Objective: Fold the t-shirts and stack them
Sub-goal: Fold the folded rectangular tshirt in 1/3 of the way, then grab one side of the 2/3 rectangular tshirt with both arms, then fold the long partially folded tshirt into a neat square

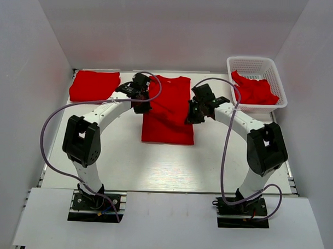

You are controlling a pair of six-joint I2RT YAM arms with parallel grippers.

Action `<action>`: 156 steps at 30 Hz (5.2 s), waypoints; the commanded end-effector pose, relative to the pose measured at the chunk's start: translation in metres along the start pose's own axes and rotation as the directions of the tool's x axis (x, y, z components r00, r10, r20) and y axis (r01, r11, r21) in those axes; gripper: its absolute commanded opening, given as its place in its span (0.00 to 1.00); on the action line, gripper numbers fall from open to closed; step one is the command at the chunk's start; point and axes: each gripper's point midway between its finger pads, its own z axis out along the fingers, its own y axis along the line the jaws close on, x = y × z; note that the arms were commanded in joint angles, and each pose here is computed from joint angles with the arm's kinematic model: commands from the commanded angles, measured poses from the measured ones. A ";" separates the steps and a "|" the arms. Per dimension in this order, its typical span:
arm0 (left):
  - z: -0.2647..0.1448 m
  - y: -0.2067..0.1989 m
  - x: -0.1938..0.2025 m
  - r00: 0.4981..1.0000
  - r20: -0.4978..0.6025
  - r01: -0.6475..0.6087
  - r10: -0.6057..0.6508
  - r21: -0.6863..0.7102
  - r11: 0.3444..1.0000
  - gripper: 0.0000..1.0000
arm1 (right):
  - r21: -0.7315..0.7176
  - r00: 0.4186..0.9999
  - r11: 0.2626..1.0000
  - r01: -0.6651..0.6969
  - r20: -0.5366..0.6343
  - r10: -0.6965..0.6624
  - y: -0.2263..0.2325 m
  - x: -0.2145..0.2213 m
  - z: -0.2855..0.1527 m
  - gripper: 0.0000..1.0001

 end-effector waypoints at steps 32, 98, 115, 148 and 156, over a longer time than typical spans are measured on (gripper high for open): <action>0.057 0.004 -0.127 0.992 0.119 0.031 -0.035 0.029 0.999 0.99 | -0.283 0.968 0.956 -0.077 0.207 0.139 0.015 -0.165 0.027 0.90; -0.099 0.021 0.166 0.969 -0.225 0.002 0.099 0.408 0.913 0.00 | -0.199 0.990 0.970 -0.143 -0.041 0.138 -0.032 0.124 -0.104 0.00; -0.137 -0.003 0.051 0.999 -0.010 0.047 -0.046 0.333 0.942 0.00 | -0.189 0.978 0.981 -0.046 0.193 0.083 -0.007 0.013 -0.136 0.00; 0.007 0.027 -0.060 0.993 -0.005 0.120 -0.120 0.110 0.987 0.00 | -0.209 0.978 0.970 -0.125 0.137 0.156 -0.036 -0.113 -0.015 0.00; 0.046 0.029 -0.078 0.990 -0.031 0.143 -0.140 0.142 0.979 0.26 | -0.192 0.972 0.968 -0.160 0.141 0.188 -0.046 -0.131 0.016 0.00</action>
